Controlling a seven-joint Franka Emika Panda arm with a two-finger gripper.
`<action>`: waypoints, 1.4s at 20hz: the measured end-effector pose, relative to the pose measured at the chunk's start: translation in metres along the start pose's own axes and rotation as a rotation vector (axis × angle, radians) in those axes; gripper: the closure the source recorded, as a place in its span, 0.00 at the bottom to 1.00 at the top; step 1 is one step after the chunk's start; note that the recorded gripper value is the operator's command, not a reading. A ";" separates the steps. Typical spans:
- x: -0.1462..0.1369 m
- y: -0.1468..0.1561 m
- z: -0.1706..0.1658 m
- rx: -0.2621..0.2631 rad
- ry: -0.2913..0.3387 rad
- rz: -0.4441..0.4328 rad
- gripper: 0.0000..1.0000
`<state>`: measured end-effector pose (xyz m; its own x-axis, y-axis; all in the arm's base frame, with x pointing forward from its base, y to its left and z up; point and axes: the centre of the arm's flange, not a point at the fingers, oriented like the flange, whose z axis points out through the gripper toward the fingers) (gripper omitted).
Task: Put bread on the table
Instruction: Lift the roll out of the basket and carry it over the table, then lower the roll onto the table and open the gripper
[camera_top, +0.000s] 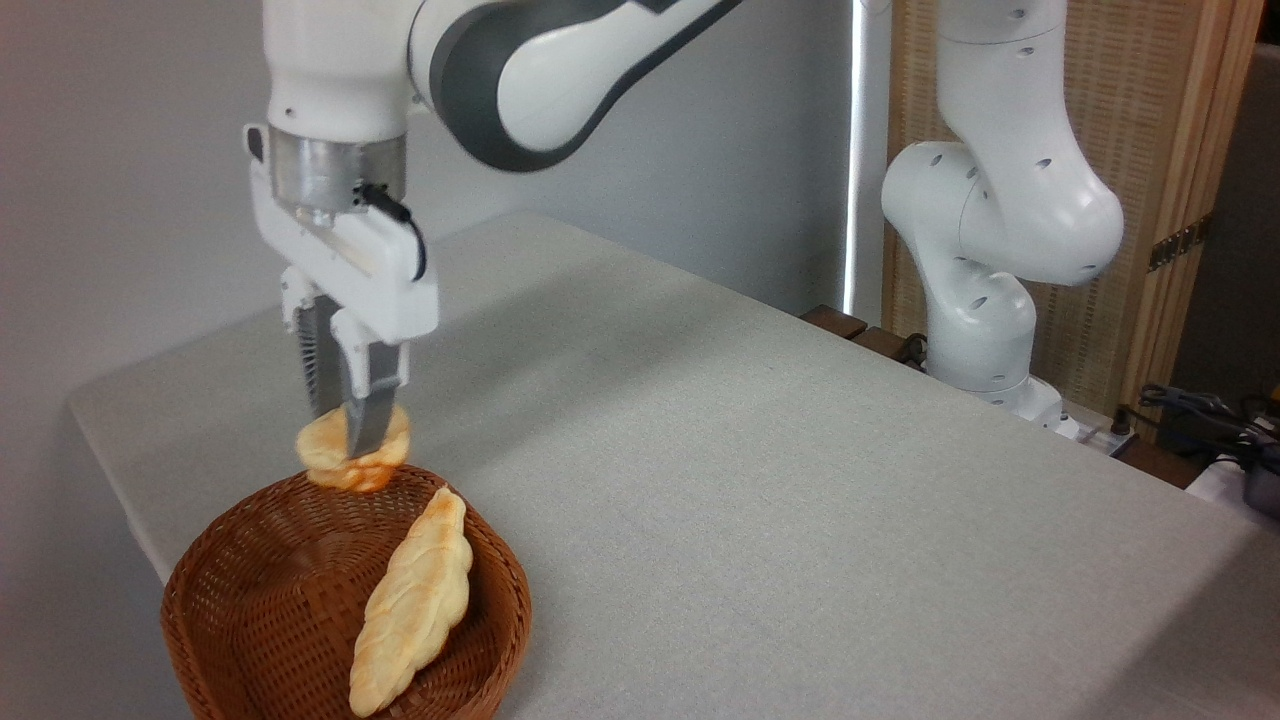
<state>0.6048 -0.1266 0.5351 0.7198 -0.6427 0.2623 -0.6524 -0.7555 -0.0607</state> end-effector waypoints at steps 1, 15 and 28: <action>-0.005 0.004 -0.005 -0.006 -0.015 0.002 0.49; -0.059 0.089 0.031 -0.098 -0.204 0.079 0.27; -0.062 0.082 0.055 -0.124 -0.239 0.066 0.00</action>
<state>0.5197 -0.1553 0.4607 0.7009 -0.7128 0.0264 -0.7130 -0.6992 0.0521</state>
